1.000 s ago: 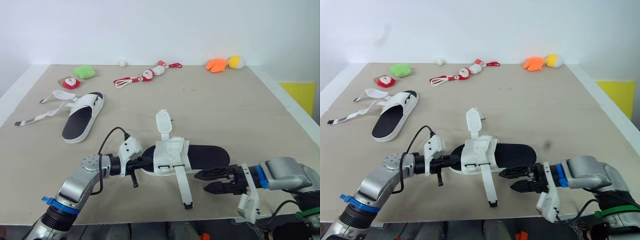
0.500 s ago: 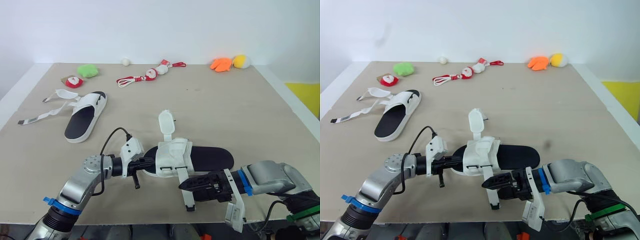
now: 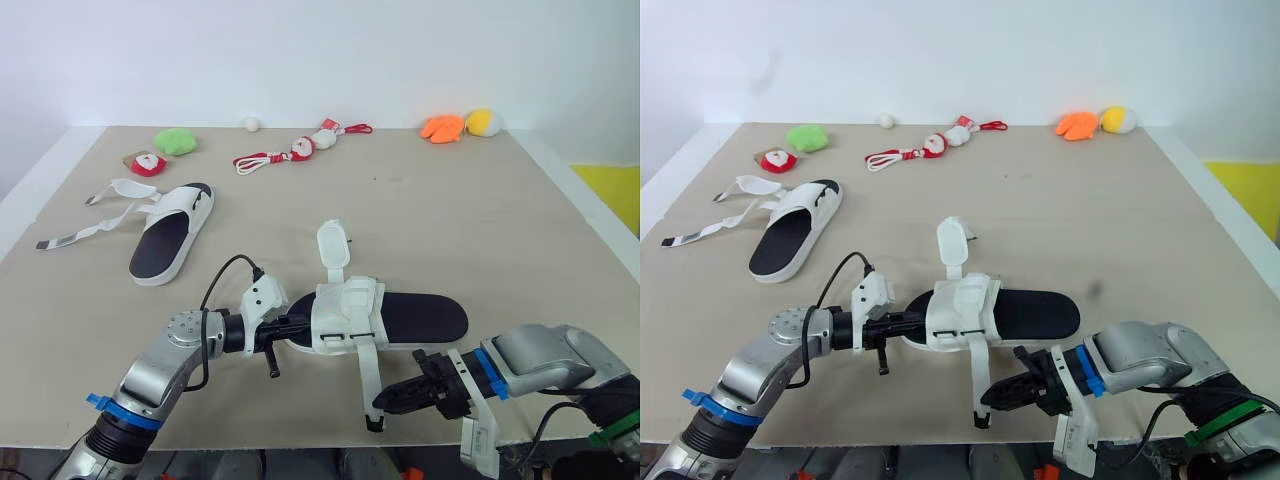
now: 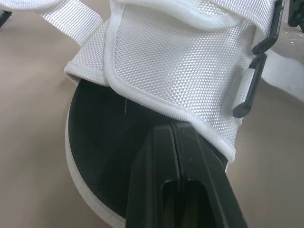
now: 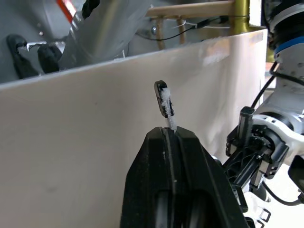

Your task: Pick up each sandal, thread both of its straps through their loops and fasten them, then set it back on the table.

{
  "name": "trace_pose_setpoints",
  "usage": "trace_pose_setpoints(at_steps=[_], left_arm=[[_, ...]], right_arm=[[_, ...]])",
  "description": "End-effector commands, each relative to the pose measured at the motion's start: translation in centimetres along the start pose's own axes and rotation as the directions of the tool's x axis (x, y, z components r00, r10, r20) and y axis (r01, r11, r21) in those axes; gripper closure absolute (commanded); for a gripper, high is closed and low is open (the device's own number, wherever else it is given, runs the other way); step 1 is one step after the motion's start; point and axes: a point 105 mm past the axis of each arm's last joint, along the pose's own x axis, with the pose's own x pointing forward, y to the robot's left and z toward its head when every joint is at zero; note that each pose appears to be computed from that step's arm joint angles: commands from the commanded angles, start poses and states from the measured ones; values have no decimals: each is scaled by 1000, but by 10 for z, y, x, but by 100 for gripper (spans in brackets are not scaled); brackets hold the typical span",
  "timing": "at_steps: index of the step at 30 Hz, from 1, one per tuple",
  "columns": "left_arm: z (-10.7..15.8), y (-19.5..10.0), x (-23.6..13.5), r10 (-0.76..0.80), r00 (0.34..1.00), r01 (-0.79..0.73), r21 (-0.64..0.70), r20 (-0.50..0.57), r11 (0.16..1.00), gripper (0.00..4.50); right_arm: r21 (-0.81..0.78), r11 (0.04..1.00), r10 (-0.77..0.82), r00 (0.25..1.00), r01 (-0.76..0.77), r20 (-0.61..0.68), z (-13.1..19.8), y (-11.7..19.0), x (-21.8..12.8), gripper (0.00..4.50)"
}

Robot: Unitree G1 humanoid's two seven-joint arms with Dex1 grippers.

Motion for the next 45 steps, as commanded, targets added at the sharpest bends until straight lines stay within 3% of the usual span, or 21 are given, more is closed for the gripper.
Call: trace_pose_setpoints(at_steps=[1, 7, 11, 14, 19, 22, 24, 30, 45], left_arm=[[-21, -5, 3, -22, 997, 18, -60, -68, 998, 450], [-22, -5, 1, -28, 997, 23, -62, -76, 998, 450], [-23, -4, 2, -37, 996, 32, -60, -81, 998, 450], [-23, -4, 4, -36, 996, 32, -60, -78, 998, 450], [-23, -5, 5, -34, 997, 29, -64, -76, 998, 450], [-24, -4, 4, -27, 997, 22, -67, -74, 998, 450], [-24, -5, 4, -26, 997, 21, -67, -74, 998, 450], [-24, -5, 4, -22, 997, 17, -69, -71, 997, 450], [-24, -8, 8, -27, 998, 23, -72, -64, 997, 450]], right_arm=[[19, 998, -64, 998, 64, 21, 3, -16, -8, 447], [354, 913, -226, 974, 201, 29, -2, -68, -23, 447], [765, 604, -342, 940, 223, -4, -13, -108, -34, 447], [932, 325, -408, 913, 161, -15, -15, -130, -33, 447], [991, -84, -485, 865, 105, -133, -45, -152, -42, 447], [957, -289, -504, 850, 2, -154, -60, -169, -49, 447], [928, -373, -503, 843, -13, -190, -70, -175, -51, 447], [887, -462, -456, 852, 21, -258, -88, -173, -51, 447], [744, -614, -262, 821, 263, -507, -139, -109, -60, 447]])
